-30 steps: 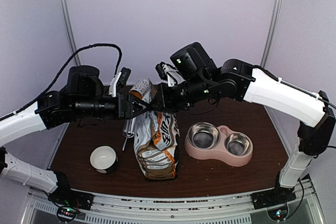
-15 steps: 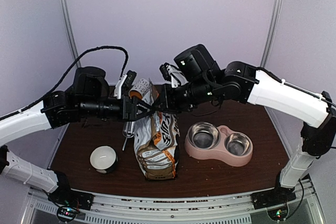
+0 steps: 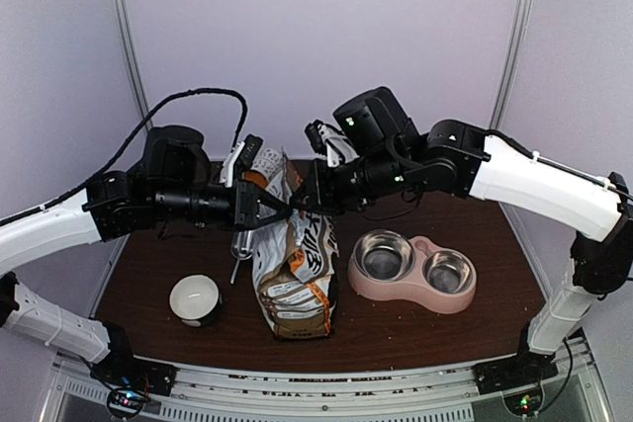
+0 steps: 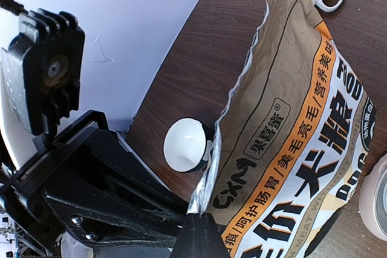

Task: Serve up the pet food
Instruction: Open the seal of the pet food bag.

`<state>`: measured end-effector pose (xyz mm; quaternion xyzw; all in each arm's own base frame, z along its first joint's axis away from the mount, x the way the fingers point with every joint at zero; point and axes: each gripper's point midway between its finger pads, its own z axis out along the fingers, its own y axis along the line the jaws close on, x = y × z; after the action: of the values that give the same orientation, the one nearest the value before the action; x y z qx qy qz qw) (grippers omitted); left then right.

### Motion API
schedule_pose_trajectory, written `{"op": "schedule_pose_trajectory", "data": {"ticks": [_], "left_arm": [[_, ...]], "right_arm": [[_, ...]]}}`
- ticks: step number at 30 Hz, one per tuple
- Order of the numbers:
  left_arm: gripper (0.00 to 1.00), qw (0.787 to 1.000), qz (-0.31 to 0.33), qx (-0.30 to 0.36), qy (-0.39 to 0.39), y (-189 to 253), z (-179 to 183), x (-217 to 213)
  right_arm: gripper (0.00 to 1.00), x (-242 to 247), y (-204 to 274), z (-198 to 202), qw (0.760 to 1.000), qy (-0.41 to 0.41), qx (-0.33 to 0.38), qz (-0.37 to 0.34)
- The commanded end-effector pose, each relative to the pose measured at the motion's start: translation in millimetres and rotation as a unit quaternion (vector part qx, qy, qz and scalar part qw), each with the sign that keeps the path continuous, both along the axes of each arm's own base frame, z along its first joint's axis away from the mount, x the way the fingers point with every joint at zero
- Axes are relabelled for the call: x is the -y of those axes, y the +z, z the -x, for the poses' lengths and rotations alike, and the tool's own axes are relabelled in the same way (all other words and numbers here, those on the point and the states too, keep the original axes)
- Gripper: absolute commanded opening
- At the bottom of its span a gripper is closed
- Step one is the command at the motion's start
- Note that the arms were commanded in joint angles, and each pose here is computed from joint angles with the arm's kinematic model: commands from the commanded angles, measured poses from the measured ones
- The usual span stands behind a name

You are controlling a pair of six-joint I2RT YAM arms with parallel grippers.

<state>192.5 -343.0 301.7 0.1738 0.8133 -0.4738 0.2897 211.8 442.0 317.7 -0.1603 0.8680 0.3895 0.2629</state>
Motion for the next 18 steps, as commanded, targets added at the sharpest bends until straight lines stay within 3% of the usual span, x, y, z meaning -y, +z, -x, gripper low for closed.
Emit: {"op": "schedule_pose_trajectory", "data": {"ticks": [1, 7, 18], "left_arm": [[0.12, 1.0, 0.02, 0.009, -0.009, 9.4, -4.3, 11.8], [0.09, 0.999, 0.012, 0.011, 0.029, 8.8, -12.3, 1.9], [0.37, 0.995, 0.042, 0.04, 0.083, 37.3, -37.5, -16.6]], "right_arm": [[0.0, -11.6, 17.0, 7.7, 0.998, 0.031, 0.008, -0.047], [0.0, -14.1, 22.6, 13.2, 0.997, 0.048, 0.012, -0.066], [0.0, -12.0, 17.3, 13.1, 0.997, 0.045, 0.009, -0.06]]}}
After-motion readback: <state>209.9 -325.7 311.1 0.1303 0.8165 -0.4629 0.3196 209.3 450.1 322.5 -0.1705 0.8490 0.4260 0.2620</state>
